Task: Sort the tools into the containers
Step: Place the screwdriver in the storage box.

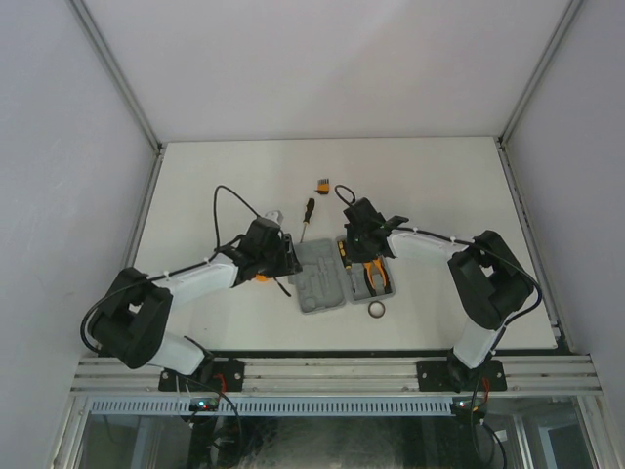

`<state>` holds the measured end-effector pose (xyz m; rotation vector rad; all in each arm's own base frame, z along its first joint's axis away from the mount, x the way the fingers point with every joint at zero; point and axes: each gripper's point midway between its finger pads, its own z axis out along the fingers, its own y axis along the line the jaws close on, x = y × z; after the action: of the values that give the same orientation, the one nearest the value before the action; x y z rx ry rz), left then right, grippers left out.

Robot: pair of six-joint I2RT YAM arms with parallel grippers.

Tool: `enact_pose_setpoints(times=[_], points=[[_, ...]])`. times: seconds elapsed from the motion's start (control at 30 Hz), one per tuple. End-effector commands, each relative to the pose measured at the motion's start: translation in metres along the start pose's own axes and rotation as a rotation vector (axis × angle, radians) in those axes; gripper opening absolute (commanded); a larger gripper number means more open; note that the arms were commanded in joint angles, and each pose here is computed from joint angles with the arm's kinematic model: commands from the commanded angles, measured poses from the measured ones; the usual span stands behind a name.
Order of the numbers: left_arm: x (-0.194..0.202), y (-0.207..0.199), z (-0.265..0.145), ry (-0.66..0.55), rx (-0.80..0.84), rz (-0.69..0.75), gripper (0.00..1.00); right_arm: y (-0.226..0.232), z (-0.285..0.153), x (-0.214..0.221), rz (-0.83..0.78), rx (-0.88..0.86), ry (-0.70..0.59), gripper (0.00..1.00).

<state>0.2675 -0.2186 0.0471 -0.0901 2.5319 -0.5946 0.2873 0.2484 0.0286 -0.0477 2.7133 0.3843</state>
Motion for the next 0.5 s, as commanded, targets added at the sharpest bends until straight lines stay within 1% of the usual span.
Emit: enact_pose_setpoints(times=[0.0, 0.07, 0.2, 0.27, 0.37, 0.47], points=[[0.005, 0.000, 0.007, 0.001, 0.009, -0.017, 0.42, -0.035, 0.009, 0.069, -0.015, 0.127, 0.219, 0.01], [0.005, -0.004, 0.009, 0.004, 0.028, -0.014, 0.33, -0.035, 0.008, 0.069, -0.016, 0.129, 0.217, 0.01], [-0.001, -0.009, 0.012, -0.001, 0.040, 0.004, 0.22, -0.036, 0.006, 0.070, -0.022, 0.139, 0.220, 0.01], [-0.005, -0.010, 0.014, 0.001, 0.037, 0.036, 0.17, -0.037, 0.006, 0.073, -0.027, 0.146, 0.226, 0.01], [-0.010, -0.014, 0.016, 0.002, 0.033, 0.063, 0.05, -0.040, 0.006, 0.079, -0.043, 0.174, 0.242, 0.01], [-0.017, -0.016, 0.016, -0.003, 0.030, 0.081, 0.00, -0.046, 0.007, 0.089, -0.063, 0.208, 0.273, 0.00]])
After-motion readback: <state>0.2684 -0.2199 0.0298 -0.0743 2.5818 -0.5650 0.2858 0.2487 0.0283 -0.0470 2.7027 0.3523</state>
